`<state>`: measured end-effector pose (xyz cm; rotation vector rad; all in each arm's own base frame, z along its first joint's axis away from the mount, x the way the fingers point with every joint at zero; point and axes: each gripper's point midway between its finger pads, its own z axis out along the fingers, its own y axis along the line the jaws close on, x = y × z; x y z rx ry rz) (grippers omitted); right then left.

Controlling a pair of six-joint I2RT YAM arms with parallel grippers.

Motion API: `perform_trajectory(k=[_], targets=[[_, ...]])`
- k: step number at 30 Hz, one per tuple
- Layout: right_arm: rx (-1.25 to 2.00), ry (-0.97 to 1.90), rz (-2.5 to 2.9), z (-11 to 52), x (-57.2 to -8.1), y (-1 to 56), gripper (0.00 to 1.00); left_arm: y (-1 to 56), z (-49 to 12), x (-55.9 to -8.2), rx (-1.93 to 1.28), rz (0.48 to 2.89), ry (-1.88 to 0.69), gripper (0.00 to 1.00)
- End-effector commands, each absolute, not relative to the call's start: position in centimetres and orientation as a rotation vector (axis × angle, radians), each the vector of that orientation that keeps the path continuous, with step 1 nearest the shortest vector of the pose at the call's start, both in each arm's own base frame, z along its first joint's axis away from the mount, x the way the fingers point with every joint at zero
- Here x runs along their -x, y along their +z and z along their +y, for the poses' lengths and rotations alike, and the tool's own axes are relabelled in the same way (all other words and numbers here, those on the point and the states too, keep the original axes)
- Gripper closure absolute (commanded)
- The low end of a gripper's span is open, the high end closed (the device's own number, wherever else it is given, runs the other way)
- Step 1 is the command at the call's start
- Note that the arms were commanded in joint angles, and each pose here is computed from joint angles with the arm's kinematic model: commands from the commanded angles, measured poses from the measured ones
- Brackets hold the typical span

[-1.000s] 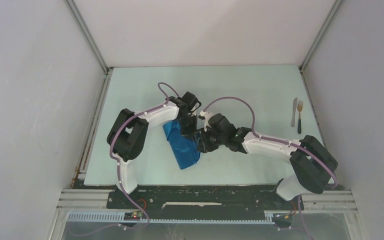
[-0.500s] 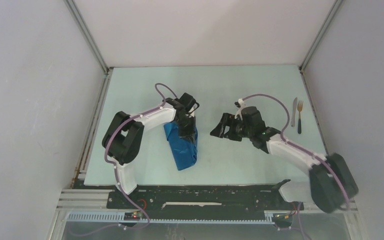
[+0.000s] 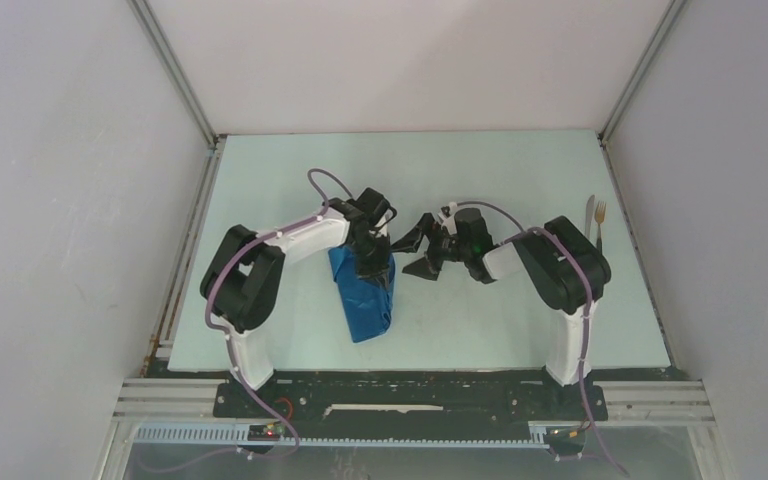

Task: Fold the napkin into a case and place the utensils inside
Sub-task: Pick up the 2/3-rectangle-folded napkin from the center of the board.

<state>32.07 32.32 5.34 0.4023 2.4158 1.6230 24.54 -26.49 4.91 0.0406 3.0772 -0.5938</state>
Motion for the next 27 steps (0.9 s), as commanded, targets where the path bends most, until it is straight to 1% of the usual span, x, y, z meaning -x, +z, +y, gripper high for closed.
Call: perform_trajectory(k=[1,7,9,14,15,17,23,27], targets=[[-0.451,1.683,2.379,34.1,-32.6,6.1,0.00,7.4,-27.1,-24.4,-0.078,3.009,-0.682,1.00],[-0.517,1.558,2.447,34.6,-32.4,4.4,0.02,7.8,-27.2,-24.2,-0.080,2.995,-0.708,1.00],[-0.532,1.561,2.436,34.8,-32.5,4.3,0.05,7.8,-27.1,-24.2,-0.080,2.991,-0.708,1.00],[-0.545,1.610,2.375,34.7,-33.7,4.7,0.18,7.3,-27.2,-23.9,-0.080,3.004,-0.720,1.00],[-0.543,1.624,2.367,34.6,-33.9,4.8,0.20,7.2,-27.2,-23.8,-0.080,3.006,-0.721,1.00],[-0.523,1.641,2.360,34.8,-34.0,5.0,0.26,7.2,-27.2,-23.8,-0.081,3.004,-0.727,1.00],[-0.503,1.669,2.339,35.1,-34.1,5.1,0.40,7.0,-27.3,-23.8,-0.082,3.011,-0.728,1.00],[-0.484,1.687,2.318,35.2,-34.2,5.7,0.55,7.0,-27.2,-23.7,-0.081,3.011,-0.726,1.00]])
